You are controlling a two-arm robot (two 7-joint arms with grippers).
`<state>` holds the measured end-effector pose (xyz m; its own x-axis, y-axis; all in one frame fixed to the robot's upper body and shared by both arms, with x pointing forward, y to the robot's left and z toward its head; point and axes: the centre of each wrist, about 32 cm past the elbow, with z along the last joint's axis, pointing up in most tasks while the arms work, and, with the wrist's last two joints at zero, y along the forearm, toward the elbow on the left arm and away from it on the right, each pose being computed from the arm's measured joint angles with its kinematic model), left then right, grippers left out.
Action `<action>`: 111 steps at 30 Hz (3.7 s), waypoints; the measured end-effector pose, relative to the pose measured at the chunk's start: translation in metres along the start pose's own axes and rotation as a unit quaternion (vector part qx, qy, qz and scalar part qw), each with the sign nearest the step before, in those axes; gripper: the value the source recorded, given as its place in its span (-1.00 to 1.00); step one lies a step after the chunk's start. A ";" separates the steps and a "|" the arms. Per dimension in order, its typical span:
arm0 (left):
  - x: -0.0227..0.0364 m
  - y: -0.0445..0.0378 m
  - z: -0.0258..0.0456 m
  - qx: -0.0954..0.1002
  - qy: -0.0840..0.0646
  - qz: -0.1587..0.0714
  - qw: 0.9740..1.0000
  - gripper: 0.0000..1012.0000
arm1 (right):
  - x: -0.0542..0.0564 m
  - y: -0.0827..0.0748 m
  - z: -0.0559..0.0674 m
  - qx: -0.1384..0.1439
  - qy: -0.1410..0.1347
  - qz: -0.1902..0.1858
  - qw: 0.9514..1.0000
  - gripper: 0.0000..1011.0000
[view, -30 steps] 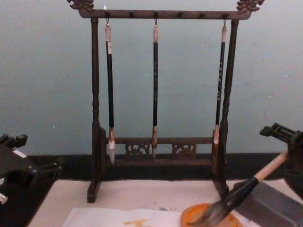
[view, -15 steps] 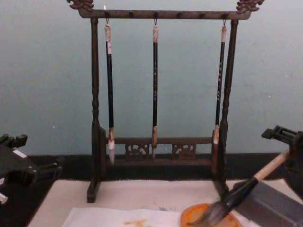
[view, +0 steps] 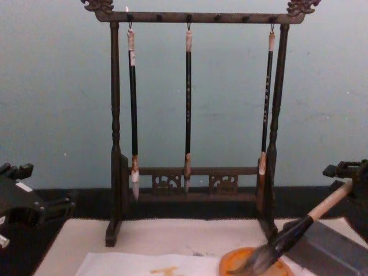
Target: Pick up the brush from the inkstone, write on the paper, then place the brush back to its original position.
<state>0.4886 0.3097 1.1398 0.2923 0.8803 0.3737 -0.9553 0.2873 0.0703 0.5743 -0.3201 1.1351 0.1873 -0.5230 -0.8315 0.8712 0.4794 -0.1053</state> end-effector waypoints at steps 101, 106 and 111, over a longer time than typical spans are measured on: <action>0.0000 0.0000 0.0000 0.000 0.000 0.000 1.000 1.00 | -0.168 -0.017 -0.077 -0.093 -0.447 0.225 0.861 -0.71; 0.0000 0.0000 0.0000 0.000 0.000 0.000 1.000 1.00 | -0.165 -0.014 -0.081 -0.100 -0.443 0.222 0.863 -0.71; 0.0000 0.0000 0.0000 0.000 0.000 0.000 1.000 0.99 | -0.164 -0.013 -0.083 -0.097 -0.447 0.218 0.862 -0.71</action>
<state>0.4886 0.3096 1.1398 0.2923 0.8803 0.3737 -0.9552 0.2874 0.0703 0.4951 -0.1823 1.2275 0.8279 -0.5561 -0.0728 0.5537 0.8311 -0.0509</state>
